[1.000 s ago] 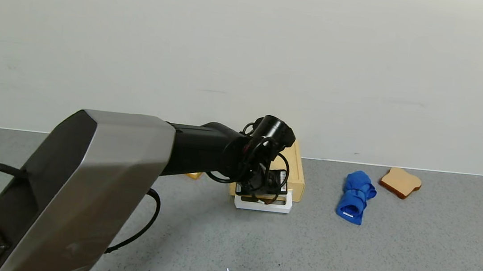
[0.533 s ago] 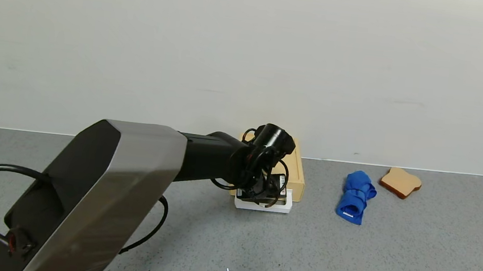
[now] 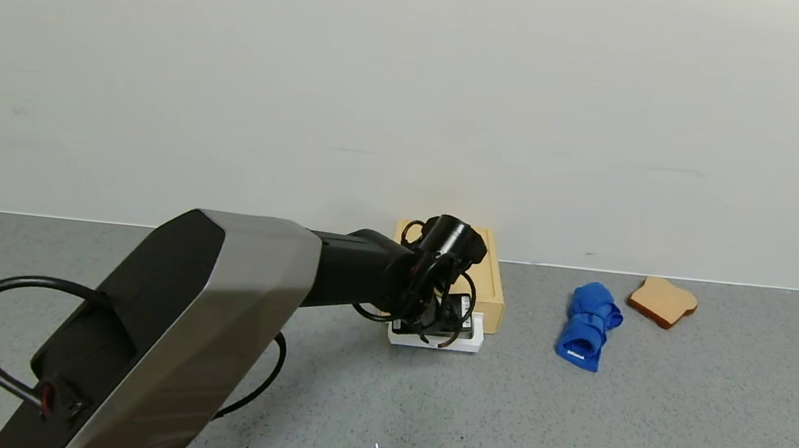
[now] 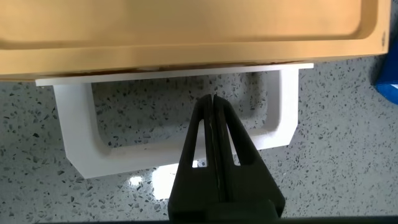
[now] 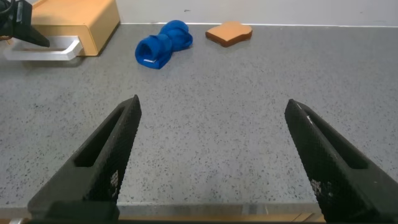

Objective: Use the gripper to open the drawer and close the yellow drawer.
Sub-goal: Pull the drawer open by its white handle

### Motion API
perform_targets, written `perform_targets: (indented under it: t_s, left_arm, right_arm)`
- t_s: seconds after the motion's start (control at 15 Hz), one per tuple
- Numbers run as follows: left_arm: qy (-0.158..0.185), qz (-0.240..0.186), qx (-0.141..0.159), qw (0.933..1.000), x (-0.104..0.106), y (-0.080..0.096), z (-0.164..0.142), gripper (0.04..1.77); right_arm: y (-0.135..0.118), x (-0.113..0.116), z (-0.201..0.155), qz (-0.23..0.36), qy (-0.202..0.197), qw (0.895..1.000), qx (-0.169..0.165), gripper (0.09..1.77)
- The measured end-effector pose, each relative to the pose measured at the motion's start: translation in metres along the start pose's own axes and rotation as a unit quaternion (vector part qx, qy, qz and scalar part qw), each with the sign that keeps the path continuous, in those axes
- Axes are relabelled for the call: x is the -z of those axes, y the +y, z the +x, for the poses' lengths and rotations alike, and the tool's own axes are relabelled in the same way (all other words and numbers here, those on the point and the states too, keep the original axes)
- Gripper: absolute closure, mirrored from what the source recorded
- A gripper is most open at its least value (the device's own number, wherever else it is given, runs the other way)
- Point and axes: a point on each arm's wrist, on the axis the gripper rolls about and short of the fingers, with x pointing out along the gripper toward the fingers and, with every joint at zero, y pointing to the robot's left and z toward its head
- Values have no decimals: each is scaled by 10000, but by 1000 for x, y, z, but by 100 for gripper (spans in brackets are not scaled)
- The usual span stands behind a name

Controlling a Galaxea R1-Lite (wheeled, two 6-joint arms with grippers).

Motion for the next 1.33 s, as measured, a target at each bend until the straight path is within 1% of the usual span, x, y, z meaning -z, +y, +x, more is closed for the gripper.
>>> perform_targets:
  t_s: [0.4, 0.73, 1.0, 1.33]
  left_arm:
    - [124, 37, -79, 9999, 4, 3, 6, 170]
    - [321, 66, -105, 9994, 7, 4, 5, 170]
    - [569, 24, -79, 9983, 11, 3, 0, 170]
    - [755, -70, -183, 9970, 15, 3, -8, 170]
  right_arm:
    - [0, 0, 0, 1, -2, 10000, 2, 16]
    - [0, 0, 0, 0, -2, 10000, 2, 16]
    - [0, 0, 0, 1, -2, 10000, 2, 16]
    - [0, 0, 0, 1, -2, 10000, 2, 16]
